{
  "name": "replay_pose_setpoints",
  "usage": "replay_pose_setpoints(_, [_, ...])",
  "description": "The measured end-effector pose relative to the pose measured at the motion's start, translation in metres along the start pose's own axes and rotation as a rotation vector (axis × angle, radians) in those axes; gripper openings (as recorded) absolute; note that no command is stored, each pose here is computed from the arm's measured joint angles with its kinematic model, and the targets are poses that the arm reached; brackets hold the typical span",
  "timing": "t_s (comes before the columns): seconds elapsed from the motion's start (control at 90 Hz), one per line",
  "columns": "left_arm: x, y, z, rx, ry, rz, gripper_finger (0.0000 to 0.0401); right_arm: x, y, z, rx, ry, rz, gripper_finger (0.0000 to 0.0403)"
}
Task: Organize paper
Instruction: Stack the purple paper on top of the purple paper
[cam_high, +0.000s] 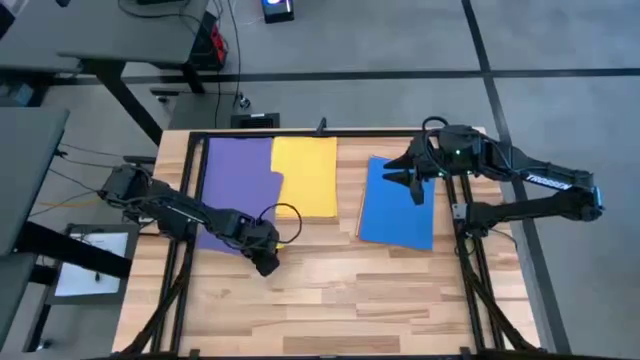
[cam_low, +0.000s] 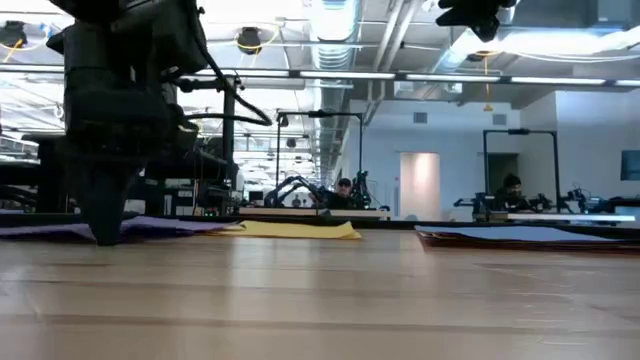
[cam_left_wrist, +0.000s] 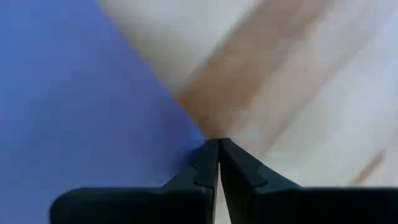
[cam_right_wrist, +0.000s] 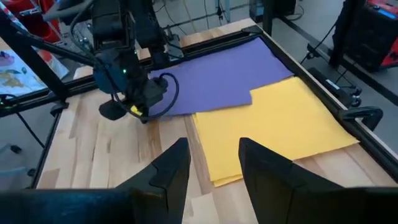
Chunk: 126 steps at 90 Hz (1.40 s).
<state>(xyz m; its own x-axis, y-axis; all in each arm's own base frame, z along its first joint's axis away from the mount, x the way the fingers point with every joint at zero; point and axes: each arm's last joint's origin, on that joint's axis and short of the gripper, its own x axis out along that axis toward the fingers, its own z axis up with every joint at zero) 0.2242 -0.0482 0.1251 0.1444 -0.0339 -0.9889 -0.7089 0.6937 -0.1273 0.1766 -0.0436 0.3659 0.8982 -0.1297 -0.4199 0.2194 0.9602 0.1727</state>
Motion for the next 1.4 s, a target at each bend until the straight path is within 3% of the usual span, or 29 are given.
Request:
replay_pose_setpoints(0.222, [-0.008, 0.013, -0.001, -0.144, -0.082, 0.117, 0.0000, 0.001, 0.000, 0.000, -0.017, 0.001, 0.003, 0.0132])
replay_pose_setpoints(0.556, [-0.027, 0.025, -0.005, -0.170, -0.134, 0.155, 0.0000, 0.006, -0.003, 0.005, -0.004, -0.029, -0.010, 0.0132])
replay_pose_setpoints(0.756, [-0.038, 0.016, 0.000, -0.069, -0.209, 0.011, 0.0000, 0.021, -0.006, 0.002, 0.027, 0.024, -0.022, 0.0132])
replay_pose_setpoints(0.944, [-0.039, 0.018, 0.000, -0.083, -0.197, 0.016, 0.0000, 0.035, -0.010, -0.001, 0.093, 0.068, -0.039, 0.0140])
replay_pose_setpoints(1.022, [-0.039, 0.017, 0.000, -0.086, -0.198, 0.003, 0.0000, 0.035, -0.014, 0.000, 0.125, 0.063, -0.054, 0.0152])
replay_pose_setpoints(1.189, [-0.049, 0.007, 0.008, -0.035, -0.286, -0.140, 0.0000, 0.034, -0.021, 0.000, 0.137, 0.065, -0.086, 0.0195])
replay_pose_setpoints(1.3, [-0.049, 0.014, 0.015, -0.075, -0.287, -0.117, 0.0000, 0.039, -0.027, -0.001, 0.153, 0.085, -0.109, 0.0223])
replay_pose_setpoints(1.4, [-0.046, 0.016, 0.024, -0.005, -0.296, -0.121, 0.0000, 0.046, -0.031, -0.003, 0.129, 0.109, -0.121, 0.0235])
